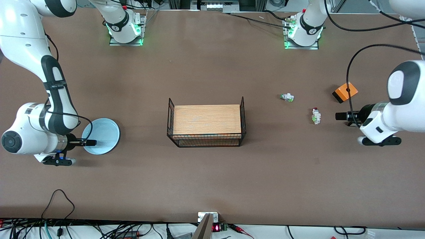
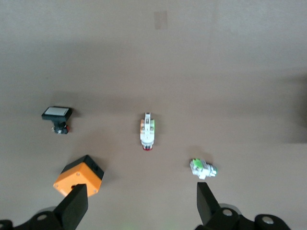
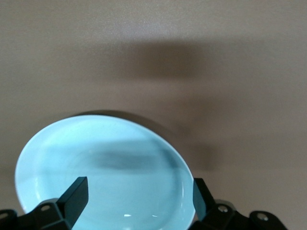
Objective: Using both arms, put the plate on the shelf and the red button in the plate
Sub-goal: 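Lift the plate with the right gripper while the left gripper grasps the button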
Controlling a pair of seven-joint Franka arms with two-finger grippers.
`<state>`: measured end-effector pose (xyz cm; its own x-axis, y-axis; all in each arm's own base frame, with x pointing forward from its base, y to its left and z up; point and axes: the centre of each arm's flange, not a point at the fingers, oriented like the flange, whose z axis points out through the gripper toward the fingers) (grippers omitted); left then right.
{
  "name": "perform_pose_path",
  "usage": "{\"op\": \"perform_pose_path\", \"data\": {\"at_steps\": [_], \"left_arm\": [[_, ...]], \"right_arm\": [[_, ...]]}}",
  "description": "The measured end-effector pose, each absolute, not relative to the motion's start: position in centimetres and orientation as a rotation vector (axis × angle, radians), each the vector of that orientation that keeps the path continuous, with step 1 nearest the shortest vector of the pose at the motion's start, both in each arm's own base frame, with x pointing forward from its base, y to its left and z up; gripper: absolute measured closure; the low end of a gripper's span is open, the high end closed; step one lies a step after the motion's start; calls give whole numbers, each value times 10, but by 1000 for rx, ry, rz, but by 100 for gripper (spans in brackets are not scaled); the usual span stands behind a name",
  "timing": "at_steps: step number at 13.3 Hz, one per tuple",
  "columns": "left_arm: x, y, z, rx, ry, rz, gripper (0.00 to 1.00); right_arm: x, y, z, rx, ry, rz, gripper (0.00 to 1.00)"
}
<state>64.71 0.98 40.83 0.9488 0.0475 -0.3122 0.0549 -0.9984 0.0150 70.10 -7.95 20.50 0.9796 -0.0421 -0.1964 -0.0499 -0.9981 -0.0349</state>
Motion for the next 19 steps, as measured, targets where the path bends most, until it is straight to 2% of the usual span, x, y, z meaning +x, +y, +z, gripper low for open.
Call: {"op": "perform_pose_path", "data": {"at_steps": [5, 7, 8, 10, 12, 14, 16, 17, 19], "left_arm": [[635, 11, 344, 3081, 86, -471, 0], [627, 11, 318, 3084, 88, -456, 0], [620, 11, 302, 3086, 90, -446, 0], [604, 11, 276, 3090, 94, -426, 0], [589, 9, 258, 3093, 92, -402, 0], [574, 8, 241, 3097, 67, -364, 0], [560, 8, 220, 3101, 20, -317, 0], [553, 8, 211, 3101, 7, -311, 0], [547, 8, 204, 3100, 2, -317, 0]], "right_arm": [[700, -101, 179, -3082, -7, 272, 4], [699, -108, 176, -3079, -32, 269, 8], [699, -108, 176, -3079, -36, 269, 15], [699, -109, 176, -3079, -37, 267, 38], [699, -109, 177, -3079, -36, 267, 43], [698, -109, 179, -3074, -35, 286, 64], [691, -107, 178, -3041, -28, 387, 86], [687, -105, 178, -3010, -12, 432, 93], [683, -102, 176, -2952, 35, 475, 95]]}}
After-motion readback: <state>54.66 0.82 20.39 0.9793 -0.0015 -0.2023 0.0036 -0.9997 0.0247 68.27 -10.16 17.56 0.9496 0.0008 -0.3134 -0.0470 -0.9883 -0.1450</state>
